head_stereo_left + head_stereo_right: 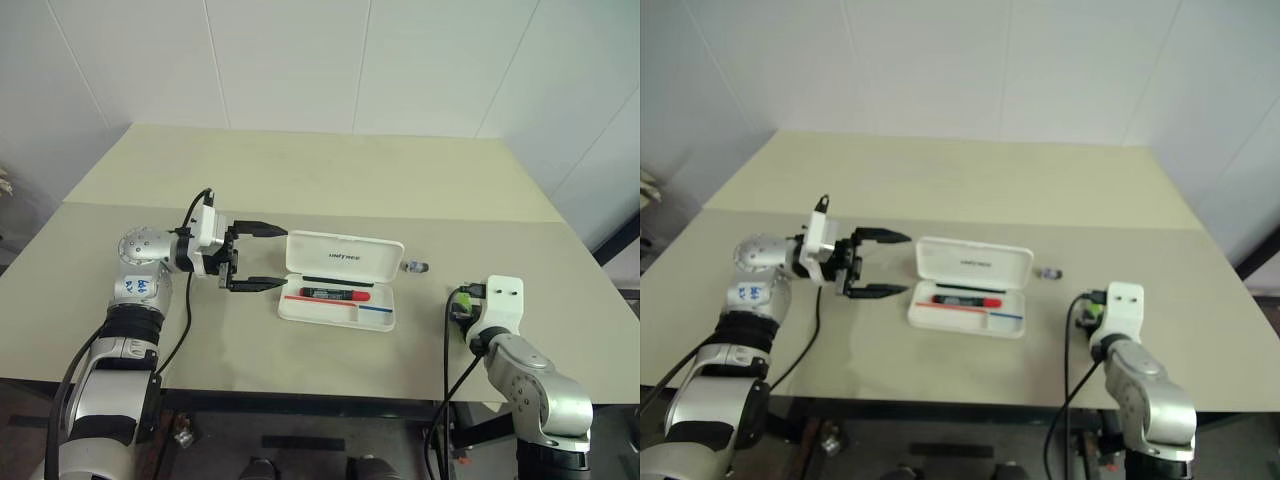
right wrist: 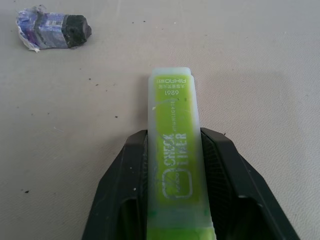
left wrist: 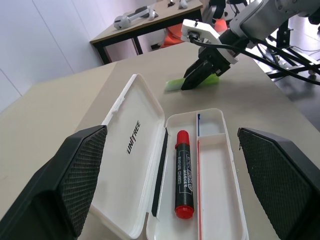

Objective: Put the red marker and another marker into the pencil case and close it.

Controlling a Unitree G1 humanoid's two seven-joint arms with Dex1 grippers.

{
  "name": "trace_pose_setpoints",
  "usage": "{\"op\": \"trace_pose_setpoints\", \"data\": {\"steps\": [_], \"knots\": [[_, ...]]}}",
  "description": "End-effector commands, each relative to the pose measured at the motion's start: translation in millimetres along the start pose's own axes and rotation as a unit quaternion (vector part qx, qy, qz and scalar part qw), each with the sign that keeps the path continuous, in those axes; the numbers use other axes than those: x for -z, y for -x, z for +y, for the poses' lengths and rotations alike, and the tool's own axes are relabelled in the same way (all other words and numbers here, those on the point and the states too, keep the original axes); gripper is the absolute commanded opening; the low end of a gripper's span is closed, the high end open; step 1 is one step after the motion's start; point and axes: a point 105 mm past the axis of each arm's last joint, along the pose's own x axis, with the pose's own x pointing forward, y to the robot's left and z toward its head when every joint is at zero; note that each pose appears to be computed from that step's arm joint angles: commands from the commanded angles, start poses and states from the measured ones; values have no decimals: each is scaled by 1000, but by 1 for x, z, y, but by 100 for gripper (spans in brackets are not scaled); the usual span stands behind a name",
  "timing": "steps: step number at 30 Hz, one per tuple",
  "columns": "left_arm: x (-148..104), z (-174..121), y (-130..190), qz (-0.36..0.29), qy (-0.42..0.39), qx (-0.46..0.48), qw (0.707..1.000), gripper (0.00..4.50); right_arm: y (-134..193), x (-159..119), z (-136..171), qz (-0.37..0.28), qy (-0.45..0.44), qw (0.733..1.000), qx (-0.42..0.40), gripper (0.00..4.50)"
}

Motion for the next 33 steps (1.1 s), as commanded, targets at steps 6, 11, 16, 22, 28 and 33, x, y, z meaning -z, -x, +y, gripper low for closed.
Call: {"op": "trace_pose_setpoints", "data": {"steps": [6, 11, 16, 22, 28, 33], "knots": [[-15, 5, 5, -18, -24, 0, 1000, 450, 6, -21, -27, -41, 48, 998, 22, 111], [-7, 1, 11, -10, -11, -5, 1000, 450, 24, -55, -12, -90, 144, 983, -72, 111], [-1, -2, 22, -6, 0, -15, 1000, 450, 53, -67, 19, -87, 233, 945, -215, 111], [9, -8, 37, 20, -3, -10, 1000, 450, 81, -69, 73, -75, 318, 861, -390, 111], [3, -5, 42, -14, -2, -25, 1000, 450, 81, -68, 129, -80, 377, 779, -494, 111], [0, -10, 52, -28, 13, -32, 999, 450, 79, -64, 186, -100, 401, 705, -577, 111]]}}
